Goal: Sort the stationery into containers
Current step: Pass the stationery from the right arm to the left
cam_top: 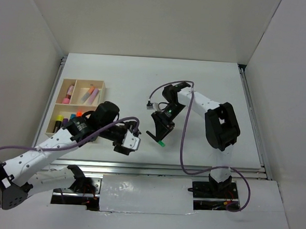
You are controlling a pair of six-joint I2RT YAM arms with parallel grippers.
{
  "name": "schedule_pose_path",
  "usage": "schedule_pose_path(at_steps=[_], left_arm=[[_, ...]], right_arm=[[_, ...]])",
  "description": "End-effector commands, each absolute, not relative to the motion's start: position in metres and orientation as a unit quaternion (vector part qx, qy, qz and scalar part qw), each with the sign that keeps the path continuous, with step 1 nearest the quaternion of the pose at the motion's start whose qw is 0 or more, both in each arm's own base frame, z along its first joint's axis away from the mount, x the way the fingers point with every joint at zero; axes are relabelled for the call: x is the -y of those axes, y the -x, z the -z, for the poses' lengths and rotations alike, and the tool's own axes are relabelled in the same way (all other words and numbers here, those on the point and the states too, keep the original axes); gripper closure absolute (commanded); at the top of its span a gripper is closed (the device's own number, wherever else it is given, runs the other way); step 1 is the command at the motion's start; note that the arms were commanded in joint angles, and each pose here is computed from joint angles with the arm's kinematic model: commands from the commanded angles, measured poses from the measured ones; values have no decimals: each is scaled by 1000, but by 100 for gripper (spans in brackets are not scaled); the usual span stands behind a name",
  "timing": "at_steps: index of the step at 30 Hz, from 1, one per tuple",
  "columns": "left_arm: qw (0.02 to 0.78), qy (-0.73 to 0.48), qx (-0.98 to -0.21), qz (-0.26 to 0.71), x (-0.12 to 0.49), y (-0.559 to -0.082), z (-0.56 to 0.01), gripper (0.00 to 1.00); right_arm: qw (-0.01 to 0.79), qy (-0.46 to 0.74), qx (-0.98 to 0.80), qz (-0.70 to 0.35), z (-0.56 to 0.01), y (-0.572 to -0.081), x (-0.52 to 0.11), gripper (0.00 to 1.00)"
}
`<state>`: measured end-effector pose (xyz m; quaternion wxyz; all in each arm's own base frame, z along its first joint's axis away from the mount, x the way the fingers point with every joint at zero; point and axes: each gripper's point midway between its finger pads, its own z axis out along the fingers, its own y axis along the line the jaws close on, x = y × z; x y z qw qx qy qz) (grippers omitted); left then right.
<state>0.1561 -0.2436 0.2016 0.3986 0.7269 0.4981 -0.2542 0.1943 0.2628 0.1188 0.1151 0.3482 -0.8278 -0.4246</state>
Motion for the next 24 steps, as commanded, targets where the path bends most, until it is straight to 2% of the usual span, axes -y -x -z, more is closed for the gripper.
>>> schedule_pose_path(at_steps=[1,6,10,15,23,24], left_arm=[[431,-714,-498,237,263,-175,-212,19],[441,-709,-506,216,273,-186,-215,26],[412,-725,-512,207,275,-183,-203,31],[376,-748,-506,208,285,-170,-188,34],[360,-758,-506,198,294,-169,-175,37],[362,-758,-506,197,295,-169,-175,41]], right_arm=[[96,-386,799,451,-156,-175,-274,100],[108,-406,783,458,-164,-157,-281,100],[110,-424,769,466,-172,-149,-287,100],[118,-426,760,476,-177,-145,-291,100],[114,-428,749,492,-187,-139,-291,100],[115,-427,748,494,-187,-138,-291,100]])
